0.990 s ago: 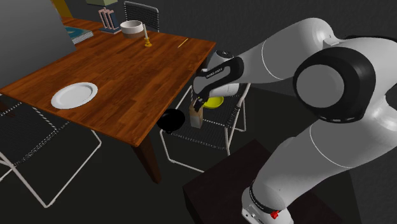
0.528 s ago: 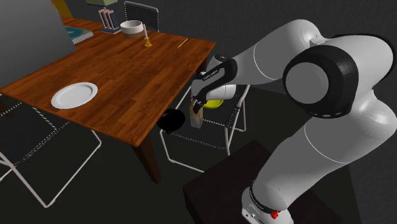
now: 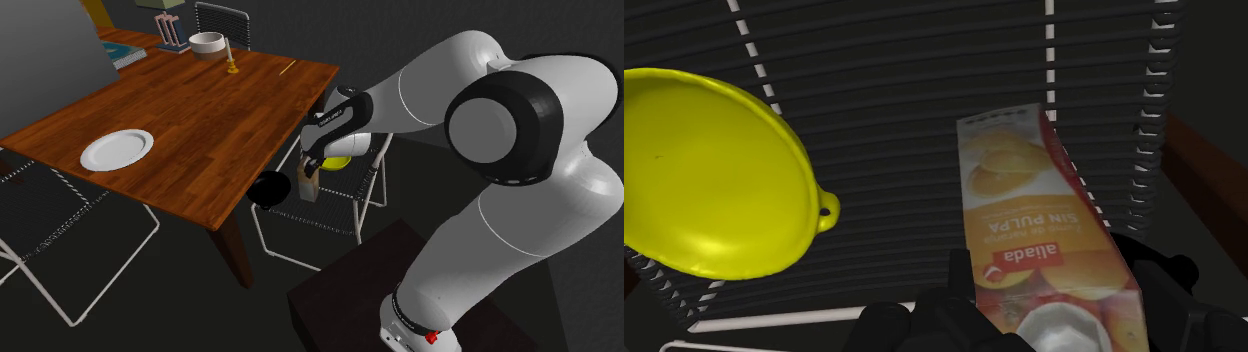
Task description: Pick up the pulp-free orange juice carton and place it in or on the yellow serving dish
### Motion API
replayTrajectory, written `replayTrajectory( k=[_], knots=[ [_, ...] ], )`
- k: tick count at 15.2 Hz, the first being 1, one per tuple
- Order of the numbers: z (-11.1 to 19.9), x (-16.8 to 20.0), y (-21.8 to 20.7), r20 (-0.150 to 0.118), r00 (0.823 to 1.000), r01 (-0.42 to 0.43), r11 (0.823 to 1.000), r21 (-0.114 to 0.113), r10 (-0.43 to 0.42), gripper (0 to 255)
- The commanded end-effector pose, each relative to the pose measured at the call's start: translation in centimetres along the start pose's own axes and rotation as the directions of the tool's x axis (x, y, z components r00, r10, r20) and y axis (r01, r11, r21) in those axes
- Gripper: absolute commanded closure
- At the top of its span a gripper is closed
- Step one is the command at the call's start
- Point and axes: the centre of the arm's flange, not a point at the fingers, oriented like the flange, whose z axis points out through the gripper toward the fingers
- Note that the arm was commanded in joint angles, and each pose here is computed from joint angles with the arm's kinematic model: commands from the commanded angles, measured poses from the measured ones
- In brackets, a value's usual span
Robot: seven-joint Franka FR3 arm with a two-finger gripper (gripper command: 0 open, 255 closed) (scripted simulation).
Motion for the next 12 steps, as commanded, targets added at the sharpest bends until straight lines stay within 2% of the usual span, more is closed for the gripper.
replayTrajectory(
  k=[1,5,12],
  knots=[
    [0.0,0.0,0.0,0.001,1.0,0.0,1.0,0.0,0.0,255],
    [0.0,0.0,0.0,0.001,1.0,0.0,1.0,0.0,0.0,255],
    [-3.5,1.1,0.0,0.001,1.0,0.0,1.0,0.0,0.0,255]
  ],
)
